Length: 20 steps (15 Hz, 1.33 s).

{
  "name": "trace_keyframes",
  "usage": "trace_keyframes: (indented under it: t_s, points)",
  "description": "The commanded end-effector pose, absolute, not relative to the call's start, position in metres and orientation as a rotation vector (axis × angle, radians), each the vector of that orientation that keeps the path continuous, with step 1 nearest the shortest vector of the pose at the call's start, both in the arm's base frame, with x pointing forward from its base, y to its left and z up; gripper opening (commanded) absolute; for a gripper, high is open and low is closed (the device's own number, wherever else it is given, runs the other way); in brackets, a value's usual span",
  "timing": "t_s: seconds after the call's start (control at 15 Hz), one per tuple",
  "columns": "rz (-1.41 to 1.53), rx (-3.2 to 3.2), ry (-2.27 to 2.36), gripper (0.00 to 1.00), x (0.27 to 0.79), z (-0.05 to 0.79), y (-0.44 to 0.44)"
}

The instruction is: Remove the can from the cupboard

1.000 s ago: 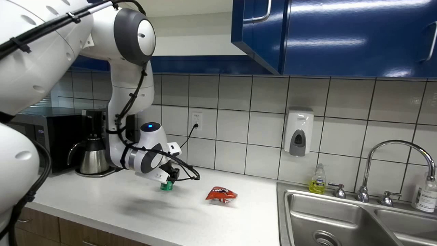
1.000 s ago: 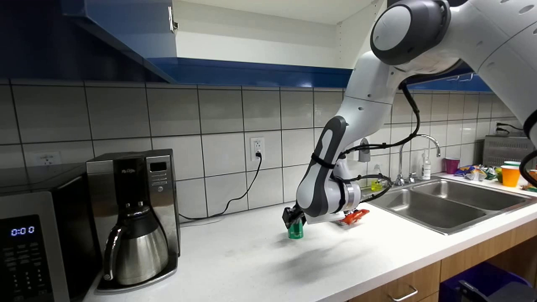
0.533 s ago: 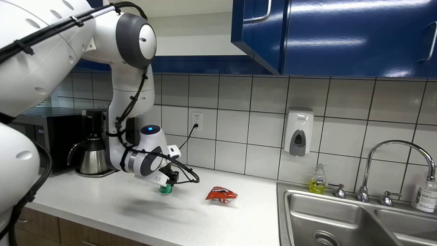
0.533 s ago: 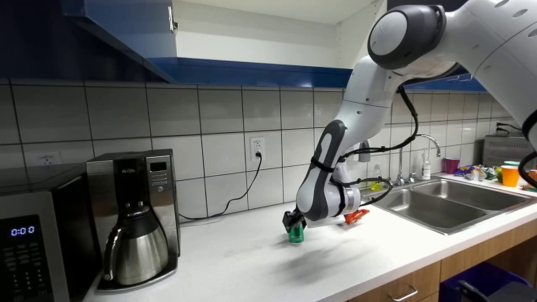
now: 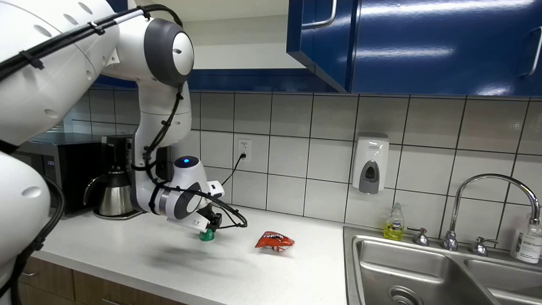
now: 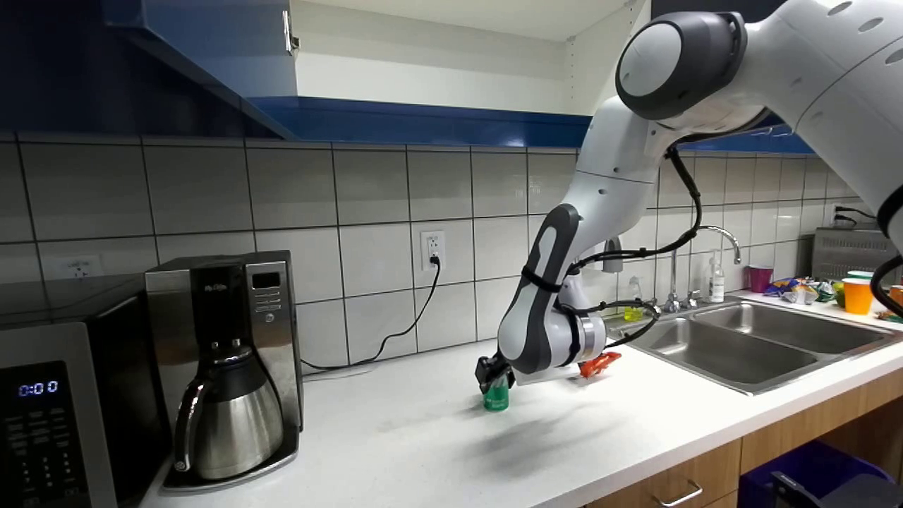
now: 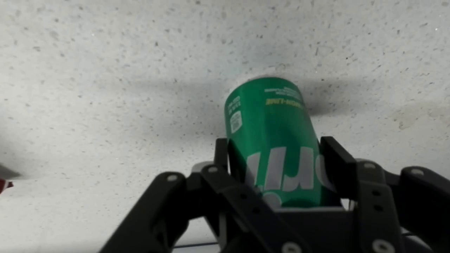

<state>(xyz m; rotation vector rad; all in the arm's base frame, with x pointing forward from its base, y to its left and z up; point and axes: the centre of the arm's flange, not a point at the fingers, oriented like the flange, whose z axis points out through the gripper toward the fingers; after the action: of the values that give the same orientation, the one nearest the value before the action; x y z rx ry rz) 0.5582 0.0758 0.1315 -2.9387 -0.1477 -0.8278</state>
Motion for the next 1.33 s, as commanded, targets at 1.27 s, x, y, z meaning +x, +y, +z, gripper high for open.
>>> trace_keyframes:
  t_s: [1.27]
  points:
    - [-0.604, -2.991, -0.165, 1.0, 0.428, 0.267, 0.077]
